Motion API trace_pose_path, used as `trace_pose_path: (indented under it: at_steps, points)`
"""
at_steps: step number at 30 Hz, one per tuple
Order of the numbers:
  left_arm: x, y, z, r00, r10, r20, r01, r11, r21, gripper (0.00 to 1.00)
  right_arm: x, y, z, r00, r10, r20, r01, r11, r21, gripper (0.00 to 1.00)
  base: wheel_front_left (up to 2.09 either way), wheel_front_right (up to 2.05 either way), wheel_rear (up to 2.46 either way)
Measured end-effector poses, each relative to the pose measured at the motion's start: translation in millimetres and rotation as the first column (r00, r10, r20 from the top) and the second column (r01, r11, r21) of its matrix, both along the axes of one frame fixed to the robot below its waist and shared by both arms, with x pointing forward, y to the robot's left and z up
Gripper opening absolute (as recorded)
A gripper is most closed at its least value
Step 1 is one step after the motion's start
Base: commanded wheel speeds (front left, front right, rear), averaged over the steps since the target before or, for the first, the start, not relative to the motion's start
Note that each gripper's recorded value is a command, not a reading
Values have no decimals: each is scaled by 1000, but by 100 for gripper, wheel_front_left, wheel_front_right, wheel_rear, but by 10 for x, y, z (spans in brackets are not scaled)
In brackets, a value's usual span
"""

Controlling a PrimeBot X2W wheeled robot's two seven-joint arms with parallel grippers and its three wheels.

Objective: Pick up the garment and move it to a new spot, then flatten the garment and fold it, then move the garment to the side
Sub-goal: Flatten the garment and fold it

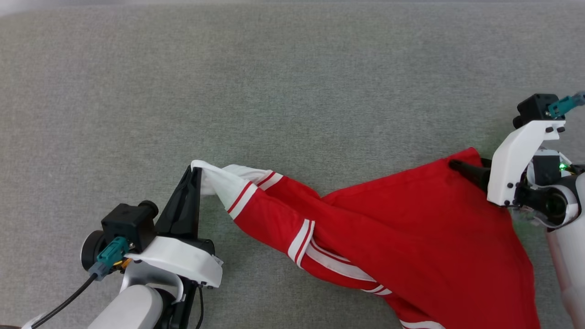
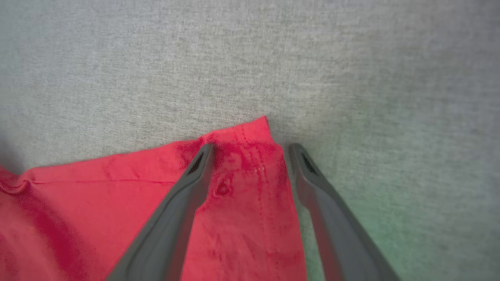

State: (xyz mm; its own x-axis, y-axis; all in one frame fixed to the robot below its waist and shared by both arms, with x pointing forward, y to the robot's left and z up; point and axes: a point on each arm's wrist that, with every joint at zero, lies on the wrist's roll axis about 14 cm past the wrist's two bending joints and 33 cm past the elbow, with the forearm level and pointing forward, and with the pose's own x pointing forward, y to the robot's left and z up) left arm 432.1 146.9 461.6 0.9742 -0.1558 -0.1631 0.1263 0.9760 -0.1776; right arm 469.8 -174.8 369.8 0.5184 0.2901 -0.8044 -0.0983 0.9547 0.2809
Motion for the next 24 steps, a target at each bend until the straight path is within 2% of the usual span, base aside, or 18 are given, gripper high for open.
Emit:
trace_pose_path:
  at_steps: [3, 5, 10, 14, 21, 24]
  points:
    - [5, 35, -57, 1000, 8, -13, -8, 1000, 2, 0, 1, 42, -131, 997, 17, -69, -17, 1000, -4, 100, 0, 0, 0]
    - [1, 56, -77, 1000, 16, -16, -16, 1000, 4, 0, 0, 67, -176, 995, 23, -93, -24, 1000, -1, 0, 0, 0, 0]
    - [-12, 121, -8, 999, 37, 6, -38, 999, 5, 0, 46, 103, -77, 999, 38, -24, -39, 999, -17, 0, 0, 0, 0]
    - [-1, 166, 130, 998, 37, 41, -38, 999, 5, 0, 160, 75, 159, 993, 32, 116, -27, 999, -43, 0, 0, 0, 0]
    - [270, 307, 790, 976, 48, 213, -48, 999, -2, 0, 281, -69, 662, 945, -37, 325, 54, 998, -43, 0, 0, 0, 0]
    - [422, 305, 1062, 962, 39, 271, -38, 999, -11, 0, 348, -116, 931, 908, -71, 413, 92, 995, -32, 0, 0, 0, 0]
